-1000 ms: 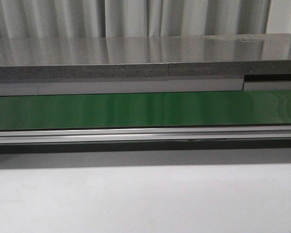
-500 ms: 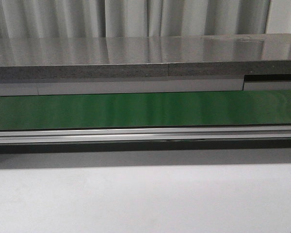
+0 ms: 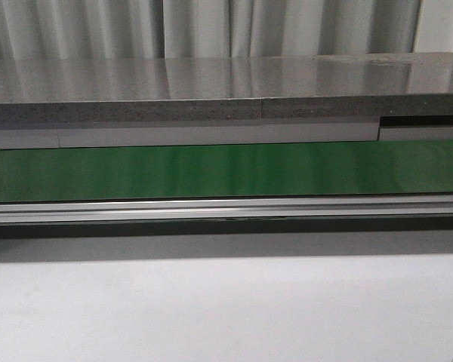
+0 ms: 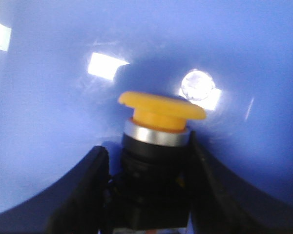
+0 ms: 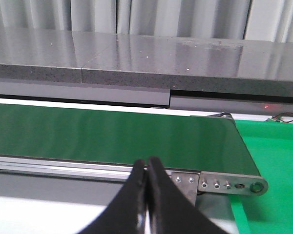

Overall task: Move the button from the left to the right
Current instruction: 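Lift the button with the left gripper and set it on the conveyor belt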

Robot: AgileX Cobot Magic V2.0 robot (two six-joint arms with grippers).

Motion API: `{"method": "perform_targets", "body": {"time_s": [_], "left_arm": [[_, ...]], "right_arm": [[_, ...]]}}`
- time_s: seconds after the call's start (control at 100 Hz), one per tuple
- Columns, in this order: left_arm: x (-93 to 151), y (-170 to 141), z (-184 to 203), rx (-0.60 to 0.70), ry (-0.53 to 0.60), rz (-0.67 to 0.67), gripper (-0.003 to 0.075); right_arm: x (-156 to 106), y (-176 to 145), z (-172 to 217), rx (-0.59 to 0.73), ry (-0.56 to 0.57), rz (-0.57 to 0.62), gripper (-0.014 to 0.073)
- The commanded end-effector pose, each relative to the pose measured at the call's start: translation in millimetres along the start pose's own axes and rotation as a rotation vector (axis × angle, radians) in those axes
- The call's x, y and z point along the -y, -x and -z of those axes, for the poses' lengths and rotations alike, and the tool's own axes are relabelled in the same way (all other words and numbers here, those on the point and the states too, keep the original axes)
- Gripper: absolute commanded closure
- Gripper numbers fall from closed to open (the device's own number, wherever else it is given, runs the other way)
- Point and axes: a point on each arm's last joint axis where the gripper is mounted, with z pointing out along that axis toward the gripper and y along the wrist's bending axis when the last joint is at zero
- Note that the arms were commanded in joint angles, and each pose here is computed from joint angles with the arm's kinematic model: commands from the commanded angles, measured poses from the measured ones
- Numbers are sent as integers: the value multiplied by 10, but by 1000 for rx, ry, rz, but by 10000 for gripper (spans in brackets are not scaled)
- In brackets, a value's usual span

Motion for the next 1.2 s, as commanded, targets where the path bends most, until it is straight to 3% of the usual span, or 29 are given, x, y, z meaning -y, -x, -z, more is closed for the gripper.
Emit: {"method": "perform_targets", "body": {"time_s": [0.0,0.22,0.76,1.19], "left_arm": [[-24,133,250,100,5,8,545],[-27,142,320,116,6,9,739],[33,141,1203,297,-46,54,740],[656,27,1252,241,-138,-119,740]], "right_arm": [[11,143,30,122,-14,-3,663],[11,143,30,122,-14,-3,663],[11,143,30,122,-14,-3,663],[11,143,30,122,-14,-3,663]]}}
